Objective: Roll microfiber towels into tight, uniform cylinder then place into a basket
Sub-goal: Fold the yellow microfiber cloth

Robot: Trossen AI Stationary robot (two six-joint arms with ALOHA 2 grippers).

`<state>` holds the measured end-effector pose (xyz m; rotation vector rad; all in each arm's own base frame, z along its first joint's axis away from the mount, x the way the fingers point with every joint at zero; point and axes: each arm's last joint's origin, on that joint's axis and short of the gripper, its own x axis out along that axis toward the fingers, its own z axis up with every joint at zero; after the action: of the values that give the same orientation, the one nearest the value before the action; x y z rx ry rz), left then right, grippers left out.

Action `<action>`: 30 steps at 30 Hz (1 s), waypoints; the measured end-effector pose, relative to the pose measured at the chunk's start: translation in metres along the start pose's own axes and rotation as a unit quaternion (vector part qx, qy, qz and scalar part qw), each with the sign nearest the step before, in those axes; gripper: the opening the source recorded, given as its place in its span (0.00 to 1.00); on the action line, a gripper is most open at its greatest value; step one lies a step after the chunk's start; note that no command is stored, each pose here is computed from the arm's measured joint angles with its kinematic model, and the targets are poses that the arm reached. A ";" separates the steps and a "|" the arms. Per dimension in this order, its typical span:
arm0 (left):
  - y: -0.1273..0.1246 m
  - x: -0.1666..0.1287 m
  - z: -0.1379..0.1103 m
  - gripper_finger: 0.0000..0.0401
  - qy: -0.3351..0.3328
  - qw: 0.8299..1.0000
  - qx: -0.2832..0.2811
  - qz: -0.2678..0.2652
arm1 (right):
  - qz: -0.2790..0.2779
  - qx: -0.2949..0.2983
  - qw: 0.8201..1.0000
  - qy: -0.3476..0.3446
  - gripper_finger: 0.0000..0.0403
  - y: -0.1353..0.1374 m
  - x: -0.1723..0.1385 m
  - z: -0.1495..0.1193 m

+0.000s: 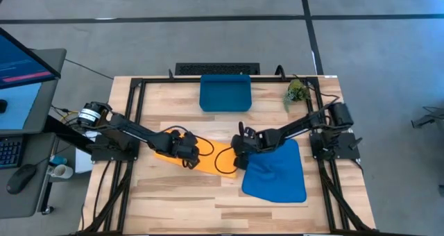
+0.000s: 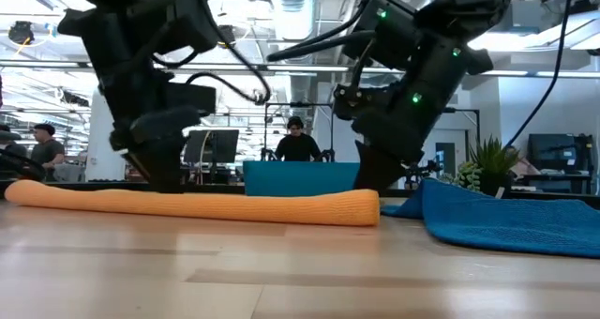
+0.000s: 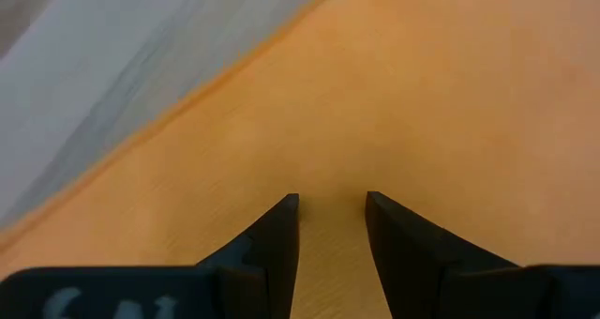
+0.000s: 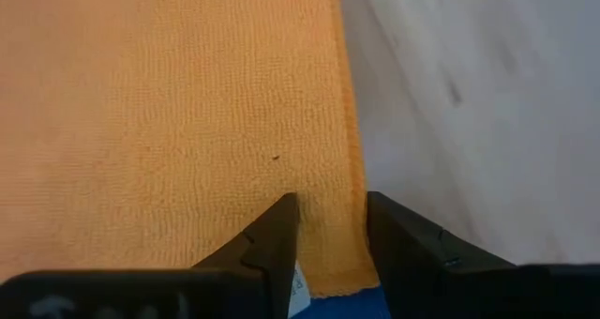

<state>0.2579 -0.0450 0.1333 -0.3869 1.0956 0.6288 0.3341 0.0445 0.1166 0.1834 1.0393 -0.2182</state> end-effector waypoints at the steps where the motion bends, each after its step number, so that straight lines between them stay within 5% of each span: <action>1: 0.002 0.000 -0.001 0.29 0.005 1.000 -0.008 0.013 | 0.010 0.017 1.000 0.007 0.37 0.001 -0.001 0.000; 5: 0.009 0.000 -0.003 0.29 -0.015 0.998 -0.018 0.065 | 0.043 0.055 0.997 0.029 0.35 0.008 -0.003 -0.004; 14: 0.010 -0.001 0.005 0.29 -0.085 0.991 -0.003 0.102 | 0.090 0.017 0.994 0.062 0.33 0.024 -0.029 0.017; 21: -0.005 -0.006 0.003 0.29 -0.021 1.000 0.001 0.013 | 0.017 -0.031 0.999 -0.011 0.32 0.035 -0.080 0.017; 30: 0.011 0.008 0.000 0.29 -0.016 0.997 -0.068 0.022 | -0.034 -0.062 0.995 -0.075 0.32 0.060 -0.128 -0.003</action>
<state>0.2533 -0.0343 0.1260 -0.4696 1.0364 0.7484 0.2848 0.1147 0.2285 0.0177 0.9067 -0.2253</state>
